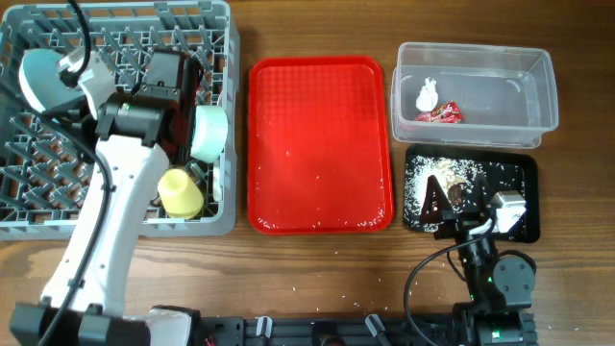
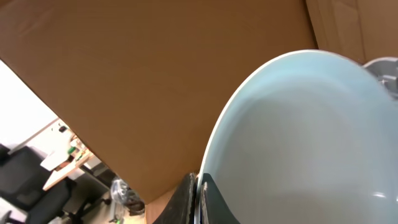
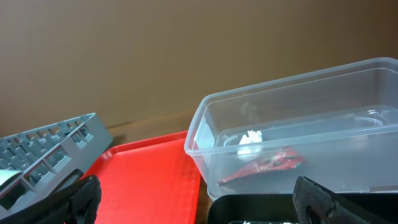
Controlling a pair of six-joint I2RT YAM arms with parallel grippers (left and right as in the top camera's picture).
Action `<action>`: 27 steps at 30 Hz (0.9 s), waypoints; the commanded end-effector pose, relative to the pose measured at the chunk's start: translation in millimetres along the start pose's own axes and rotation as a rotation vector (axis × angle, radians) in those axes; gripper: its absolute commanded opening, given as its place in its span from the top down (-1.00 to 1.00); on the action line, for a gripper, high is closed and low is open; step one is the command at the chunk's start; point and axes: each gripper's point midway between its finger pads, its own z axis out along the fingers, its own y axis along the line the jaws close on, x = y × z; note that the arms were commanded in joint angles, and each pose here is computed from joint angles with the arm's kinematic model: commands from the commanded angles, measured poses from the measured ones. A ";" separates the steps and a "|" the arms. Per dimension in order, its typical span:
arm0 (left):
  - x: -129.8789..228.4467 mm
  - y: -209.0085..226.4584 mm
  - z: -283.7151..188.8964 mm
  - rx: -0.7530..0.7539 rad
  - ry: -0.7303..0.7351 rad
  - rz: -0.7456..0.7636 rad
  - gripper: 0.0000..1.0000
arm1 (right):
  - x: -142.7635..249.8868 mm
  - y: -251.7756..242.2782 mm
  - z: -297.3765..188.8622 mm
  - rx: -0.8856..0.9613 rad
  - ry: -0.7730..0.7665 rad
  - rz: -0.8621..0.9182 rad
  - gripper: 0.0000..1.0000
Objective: Sort waste into correct bins and load items into the dishwasher rack
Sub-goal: 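Lift the light-blue plate with the left gripper and stand it in the rack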
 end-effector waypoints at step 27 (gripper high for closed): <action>-12.5 -60.2 -12.4 0.021 -0.055 0.456 0.92 | -2.9 2.3 -0.6 -0.013 -0.013 0.008 -0.99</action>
